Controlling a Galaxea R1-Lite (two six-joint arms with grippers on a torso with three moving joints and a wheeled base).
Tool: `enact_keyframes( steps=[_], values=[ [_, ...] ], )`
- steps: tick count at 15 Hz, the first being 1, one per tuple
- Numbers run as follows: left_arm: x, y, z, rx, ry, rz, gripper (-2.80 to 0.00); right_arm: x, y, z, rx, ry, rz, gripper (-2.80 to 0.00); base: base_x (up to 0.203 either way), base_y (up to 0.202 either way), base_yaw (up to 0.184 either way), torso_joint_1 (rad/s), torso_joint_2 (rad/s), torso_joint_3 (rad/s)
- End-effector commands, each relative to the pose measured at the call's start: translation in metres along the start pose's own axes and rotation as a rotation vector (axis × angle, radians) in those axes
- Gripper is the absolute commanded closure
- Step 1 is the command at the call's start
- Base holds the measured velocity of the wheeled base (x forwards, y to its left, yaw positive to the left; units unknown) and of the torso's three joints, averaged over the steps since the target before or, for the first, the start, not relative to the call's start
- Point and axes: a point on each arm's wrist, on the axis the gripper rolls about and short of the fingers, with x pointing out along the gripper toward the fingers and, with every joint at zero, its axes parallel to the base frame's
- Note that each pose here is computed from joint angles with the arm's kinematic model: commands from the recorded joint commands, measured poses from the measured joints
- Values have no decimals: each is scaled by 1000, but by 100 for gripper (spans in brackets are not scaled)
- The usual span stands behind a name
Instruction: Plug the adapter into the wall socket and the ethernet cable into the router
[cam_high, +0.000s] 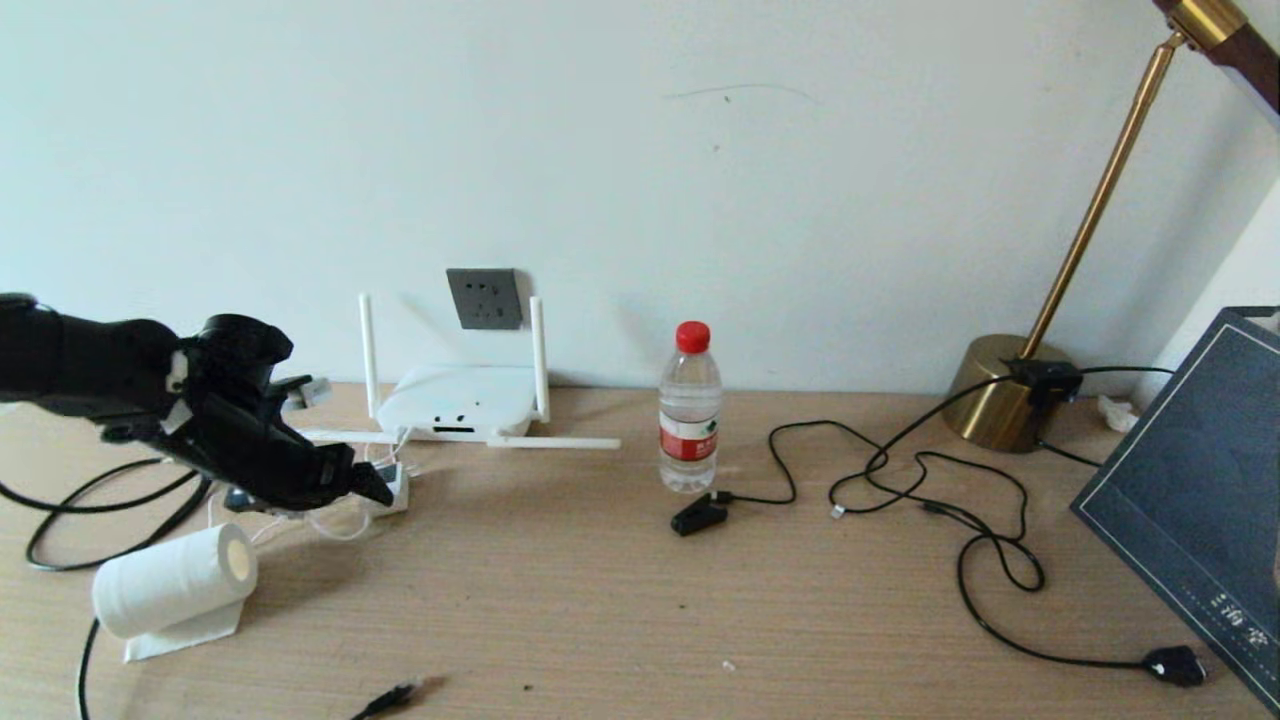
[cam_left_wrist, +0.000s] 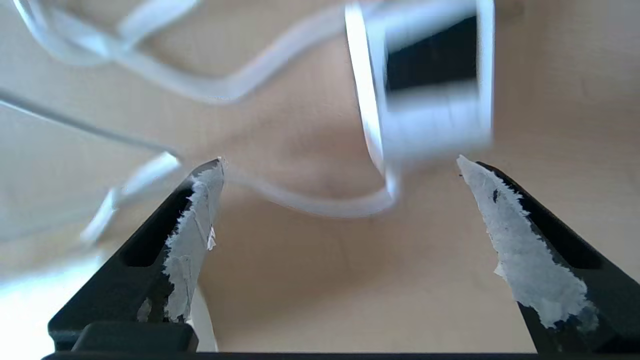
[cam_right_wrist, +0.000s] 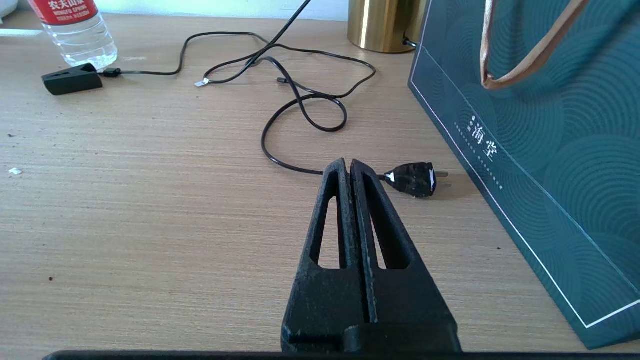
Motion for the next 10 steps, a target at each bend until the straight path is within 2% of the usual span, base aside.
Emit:
enact_keyframes(
  steps=[1, 6, 8, 10],
  values=[
    [-30, -3, -2, -7, 6, 0, -280, 0, 0, 0, 0, 0, 0, 0, 0, 0, 0, 0, 0, 0],
    [-40, 4, -10, -20, 23, 68, -280, 0, 0, 0, 0, 0, 0, 0, 0, 0, 0, 0, 0, 0],
    [-50, -3, -18, -11, 53, 49, -280, 0, 0, 0, 0, 0, 0, 0, 0, 0, 0, 0, 0, 0],
    [-57, -17, -26, 5, 97, -34, -280, 0, 0, 0, 0, 0, 0, 0, 0, 0, 0, 0, 0, 0]
  ],
)
